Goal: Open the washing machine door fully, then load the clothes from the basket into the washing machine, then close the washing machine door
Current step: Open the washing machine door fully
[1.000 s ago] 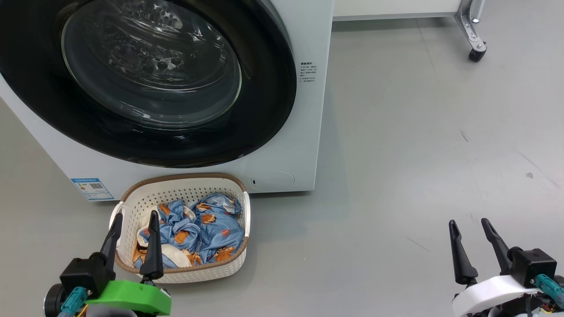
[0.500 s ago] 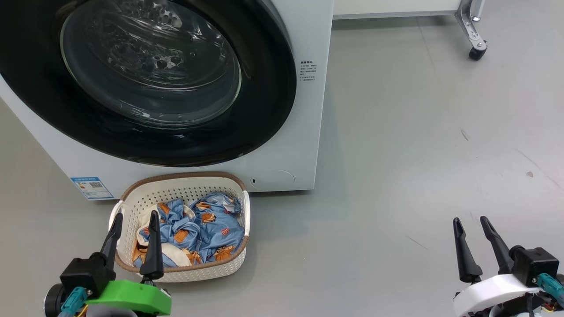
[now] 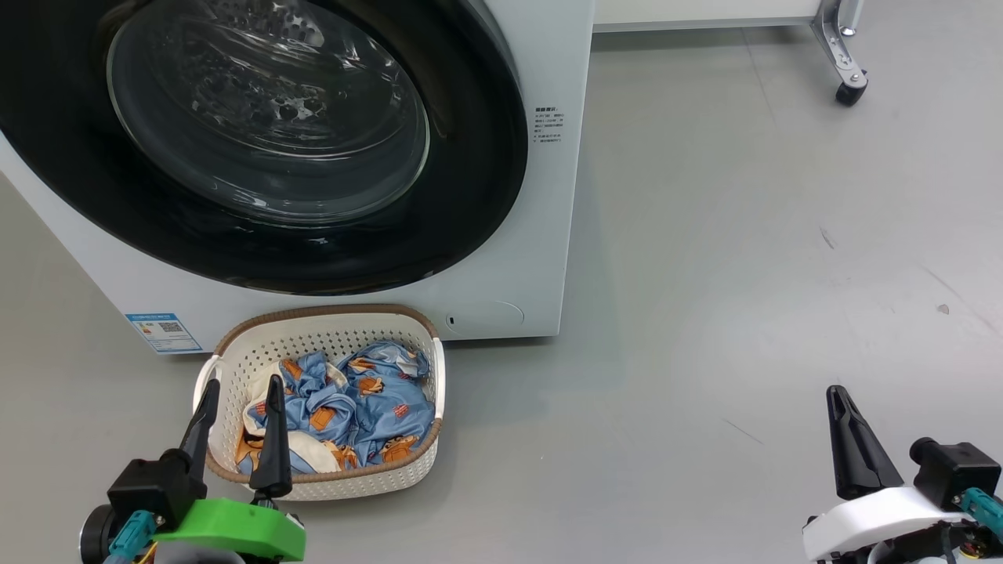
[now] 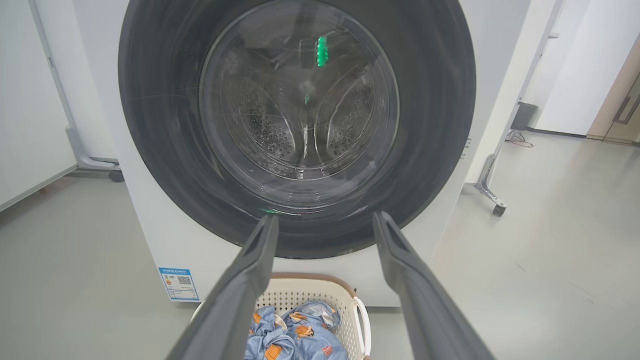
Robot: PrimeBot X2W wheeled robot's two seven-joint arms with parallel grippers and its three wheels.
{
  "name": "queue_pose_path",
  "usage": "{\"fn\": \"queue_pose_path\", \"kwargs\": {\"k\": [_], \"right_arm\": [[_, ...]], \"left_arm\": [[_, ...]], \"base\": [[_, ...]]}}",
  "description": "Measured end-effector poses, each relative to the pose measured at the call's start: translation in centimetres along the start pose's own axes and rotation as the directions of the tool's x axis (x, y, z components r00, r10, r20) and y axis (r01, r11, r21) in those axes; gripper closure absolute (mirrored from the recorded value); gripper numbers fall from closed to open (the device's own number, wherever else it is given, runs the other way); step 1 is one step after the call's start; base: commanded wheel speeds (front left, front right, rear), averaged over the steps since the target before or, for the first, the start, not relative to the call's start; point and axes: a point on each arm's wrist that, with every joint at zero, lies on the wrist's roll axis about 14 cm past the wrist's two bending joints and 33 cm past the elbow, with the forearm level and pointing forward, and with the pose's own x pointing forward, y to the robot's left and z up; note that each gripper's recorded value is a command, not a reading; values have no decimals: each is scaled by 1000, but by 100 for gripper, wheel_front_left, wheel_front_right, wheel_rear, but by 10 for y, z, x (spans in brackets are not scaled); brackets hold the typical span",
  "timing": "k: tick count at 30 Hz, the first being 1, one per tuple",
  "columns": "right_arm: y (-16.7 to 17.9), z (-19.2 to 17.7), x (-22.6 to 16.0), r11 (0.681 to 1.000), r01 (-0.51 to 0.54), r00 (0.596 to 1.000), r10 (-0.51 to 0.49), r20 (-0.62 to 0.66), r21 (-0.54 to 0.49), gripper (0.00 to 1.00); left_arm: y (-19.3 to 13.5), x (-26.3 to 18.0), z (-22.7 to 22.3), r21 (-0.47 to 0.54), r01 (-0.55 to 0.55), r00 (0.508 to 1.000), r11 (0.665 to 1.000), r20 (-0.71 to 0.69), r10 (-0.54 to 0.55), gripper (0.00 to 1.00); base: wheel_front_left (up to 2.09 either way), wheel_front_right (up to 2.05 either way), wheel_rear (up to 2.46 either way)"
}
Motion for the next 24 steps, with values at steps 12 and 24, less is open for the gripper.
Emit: {"fn": "queue_pose_path", "kwargs": {"k": [12, 24], "right_arm": [[-20, 6, 0, 950, 122, 990, -139, 40, 288, 100], [-63, 7, 2, 688, 228, 937, -346, 36, 689, 100]], "left_arm": [[0, 3, -5, -2, 1, 1000, 1000, -15, -1, 0], [-5, 7, -15, -2, 18, 999, 1000, -45, -18, 0]], "base": [[0, 0, 0], [0, 0, 0]]}}
